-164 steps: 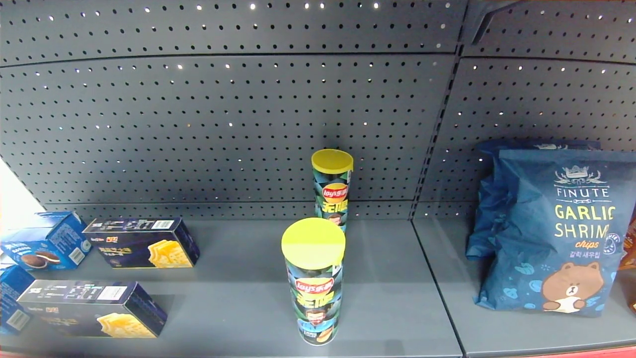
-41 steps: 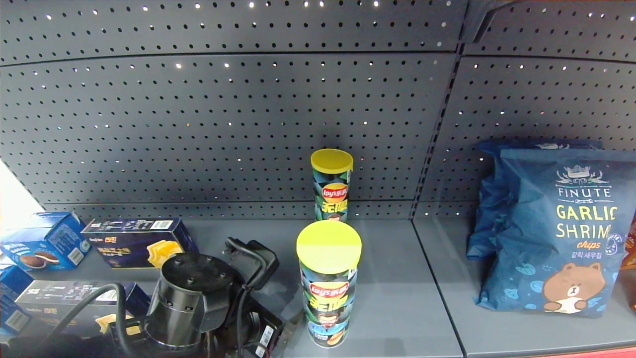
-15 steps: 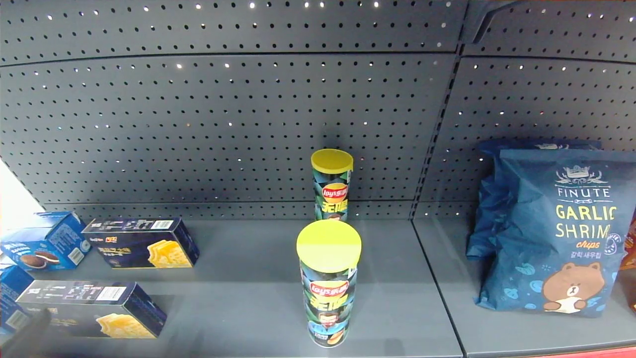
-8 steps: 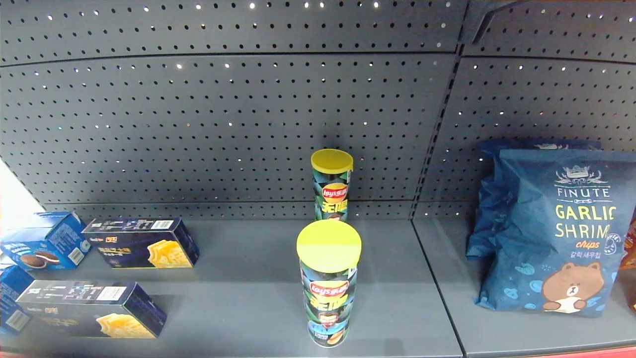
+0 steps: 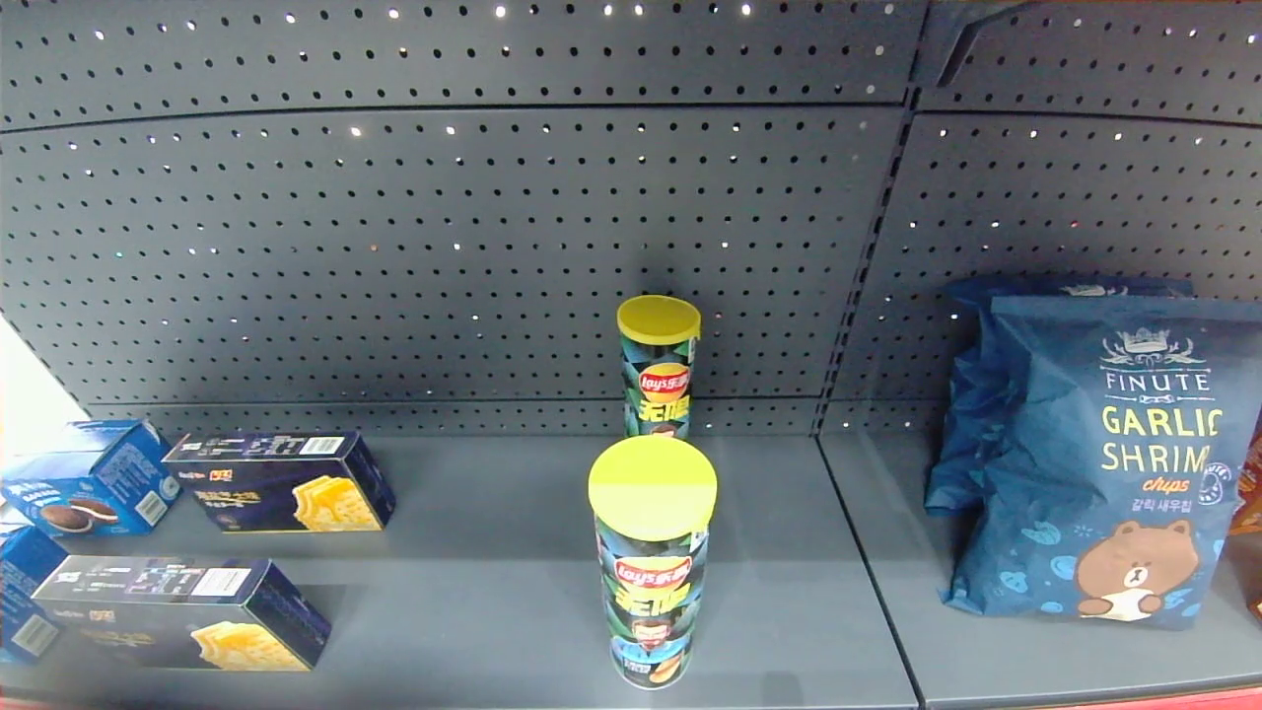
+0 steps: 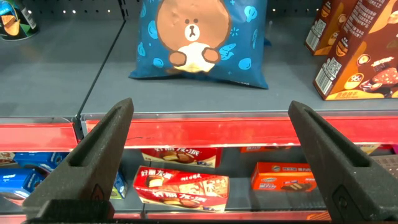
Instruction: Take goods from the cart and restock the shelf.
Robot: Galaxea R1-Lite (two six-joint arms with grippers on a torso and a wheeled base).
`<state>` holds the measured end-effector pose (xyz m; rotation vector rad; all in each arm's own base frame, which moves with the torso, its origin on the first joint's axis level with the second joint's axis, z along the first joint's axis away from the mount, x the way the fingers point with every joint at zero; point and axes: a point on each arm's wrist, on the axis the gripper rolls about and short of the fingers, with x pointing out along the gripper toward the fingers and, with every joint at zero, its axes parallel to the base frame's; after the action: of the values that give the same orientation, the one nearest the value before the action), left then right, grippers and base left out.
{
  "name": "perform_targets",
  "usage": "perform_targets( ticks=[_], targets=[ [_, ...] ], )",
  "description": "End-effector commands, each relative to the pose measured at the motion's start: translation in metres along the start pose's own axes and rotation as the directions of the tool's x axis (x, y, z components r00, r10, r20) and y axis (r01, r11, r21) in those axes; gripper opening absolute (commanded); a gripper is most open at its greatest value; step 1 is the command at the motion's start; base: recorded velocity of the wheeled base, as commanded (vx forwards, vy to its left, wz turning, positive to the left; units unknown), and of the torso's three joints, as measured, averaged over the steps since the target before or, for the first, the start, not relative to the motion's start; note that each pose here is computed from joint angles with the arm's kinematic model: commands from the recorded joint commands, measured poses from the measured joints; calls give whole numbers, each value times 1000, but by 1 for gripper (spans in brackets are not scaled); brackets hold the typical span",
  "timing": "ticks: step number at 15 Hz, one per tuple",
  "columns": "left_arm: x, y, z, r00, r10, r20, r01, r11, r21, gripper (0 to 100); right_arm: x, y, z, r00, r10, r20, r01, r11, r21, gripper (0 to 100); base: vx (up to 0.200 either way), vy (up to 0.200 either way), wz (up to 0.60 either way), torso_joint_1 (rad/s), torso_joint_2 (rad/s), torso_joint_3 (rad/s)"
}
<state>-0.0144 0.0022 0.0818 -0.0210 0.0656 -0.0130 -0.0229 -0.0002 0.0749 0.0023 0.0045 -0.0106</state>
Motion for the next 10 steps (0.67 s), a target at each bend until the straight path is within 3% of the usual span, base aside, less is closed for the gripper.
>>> perform_targets(
  ticks=[1, 2, 3, 4, 6, 7, 8, 10],
  targets=[
    [0, 0, -1, 1000, -20, 1, 20, 1000, 13, 100, 0, 0, 0, 1000, 0, -2, 0, 1000, -1, 100, 0, 0, 0, 0, 0, 0],
    [0, -1, -2, 999, -32, -7, 32, 999, 28, 100, 0, 0, 0, 1000, 0, -2, 0, 1000, -1, 100, 0, 0, 0, 0, 0, 0],
    [0, -1, -4, 999, -36, -34, 39, 996, 85, 100, 0, 0, 0, 1000, 0, -2, 0, 1000, 1, 100, 0, 0, 0, 0, 0, 0],
    [0, -1, -4, 999, -36, -34, 39, 995, 96, 100, 0, 0, 0, 1000, 0, -2, 0, 1000, -1, 100, 0, 0, 0, 0, 0, 0],
    [-1, -1, -5, 999, -25, -30, 28, 996, 79, 100, 0, 0, 0, 1000, 0, -2, 0, 1000, 1, 100, 0, 0, 0, 0, 0, 0],
    [-3, -2, -5, 1000, -26, -10, 27, 997, 66, 100, 0, 0, 0, 1000, 0, -2, 0, 1000, 1, 100, 0, 0, 0, 0, 0, 0],
    [-8, -3, -7, 998, -29, 57, 25, 998, 66, 100, 0, 0, 0, 1000, 0, -2, 0, 1000, 1, 100, 0, 0, 0, 0, 0, 0],
    [-8, -2, -7, 998, 9, 66, -14, 998, 68, 100, 0, 0, 0, 1000, 0, -2, 0, 1000, 1, 100, 0, 0, 0, 0, 0, 0]
  ],
)
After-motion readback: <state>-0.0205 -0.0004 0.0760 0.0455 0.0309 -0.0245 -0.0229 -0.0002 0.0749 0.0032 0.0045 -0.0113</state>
